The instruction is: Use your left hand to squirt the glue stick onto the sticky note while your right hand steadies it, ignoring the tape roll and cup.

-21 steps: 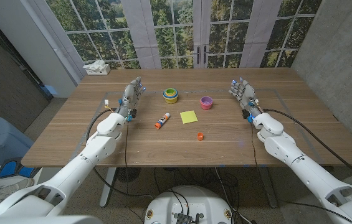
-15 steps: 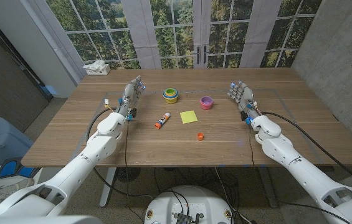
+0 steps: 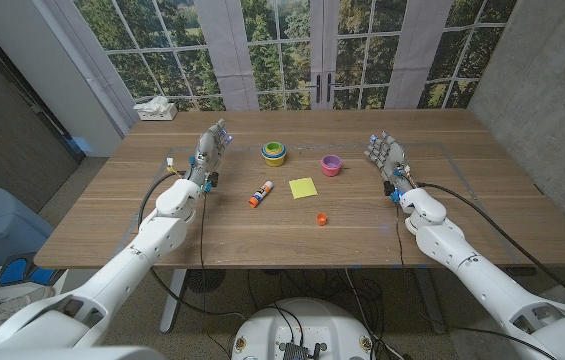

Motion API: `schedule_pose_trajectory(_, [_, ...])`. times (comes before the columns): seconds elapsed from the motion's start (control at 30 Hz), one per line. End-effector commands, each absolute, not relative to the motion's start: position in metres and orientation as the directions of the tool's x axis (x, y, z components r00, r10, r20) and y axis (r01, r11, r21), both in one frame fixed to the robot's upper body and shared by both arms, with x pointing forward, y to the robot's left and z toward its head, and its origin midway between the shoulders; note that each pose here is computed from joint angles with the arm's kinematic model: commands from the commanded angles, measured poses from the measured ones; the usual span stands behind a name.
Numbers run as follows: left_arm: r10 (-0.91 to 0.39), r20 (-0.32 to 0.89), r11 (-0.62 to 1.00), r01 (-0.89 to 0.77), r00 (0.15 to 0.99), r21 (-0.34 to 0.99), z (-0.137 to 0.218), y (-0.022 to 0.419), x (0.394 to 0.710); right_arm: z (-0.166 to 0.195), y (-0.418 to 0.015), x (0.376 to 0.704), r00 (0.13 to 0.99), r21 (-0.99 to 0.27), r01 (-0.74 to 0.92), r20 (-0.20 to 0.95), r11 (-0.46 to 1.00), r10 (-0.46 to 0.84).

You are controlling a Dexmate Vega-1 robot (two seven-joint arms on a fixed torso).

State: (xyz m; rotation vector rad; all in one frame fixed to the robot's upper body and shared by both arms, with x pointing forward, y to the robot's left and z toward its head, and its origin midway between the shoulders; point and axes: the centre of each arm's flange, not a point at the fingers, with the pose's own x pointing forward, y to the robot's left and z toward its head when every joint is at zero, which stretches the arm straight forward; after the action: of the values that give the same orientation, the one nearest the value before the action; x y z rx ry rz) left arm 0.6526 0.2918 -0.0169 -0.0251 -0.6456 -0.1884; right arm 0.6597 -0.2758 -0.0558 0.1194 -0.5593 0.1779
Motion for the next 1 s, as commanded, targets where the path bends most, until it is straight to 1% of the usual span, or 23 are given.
schedule_pose_trajectory(0.03, [-0.165,0.606,0.986,0.113,0.778,0.123,-0.012,0.285,0.649,-0.057,-0.276,0.648,0.827,0.025,-0.130,0.555,0.991,0.095])
schedule_pose_trajectory(0.23, [-0.133,0.602,0.983,0.027,0.787,0.182,-0.013,0.284,0.645,-0.061,-0.271,0.645,0.831,-0.007,-0.107,0.548,0.994,0.093])
schedule_pose_trajectory(0.43, [-0.087,0.615,0.956,-0.107,0.784,0.272,-0.012,0.280,0.635,-0.063,-0.270,0.642,0.828,-0.018,-0.100,0.552,0.995,0.093])
schedule_pose_trajectory(0.73, [-0.028,0.651,0.896,-0.270,0.759,0.353,-0.013,0.278,0.622,-0.067,-0.268,0.638,0.827,-0.015,-0.090,0.556,0.996,0.083])
schedule_pose_trajectory(1.0, [-0.050,0.672,0.868,-0.301,0.739,0.396,-0.007,0.278,0.617,-0.070,-0.268,0.632,0.823,-0.010,-0.082,0.564,0.997,0.074])
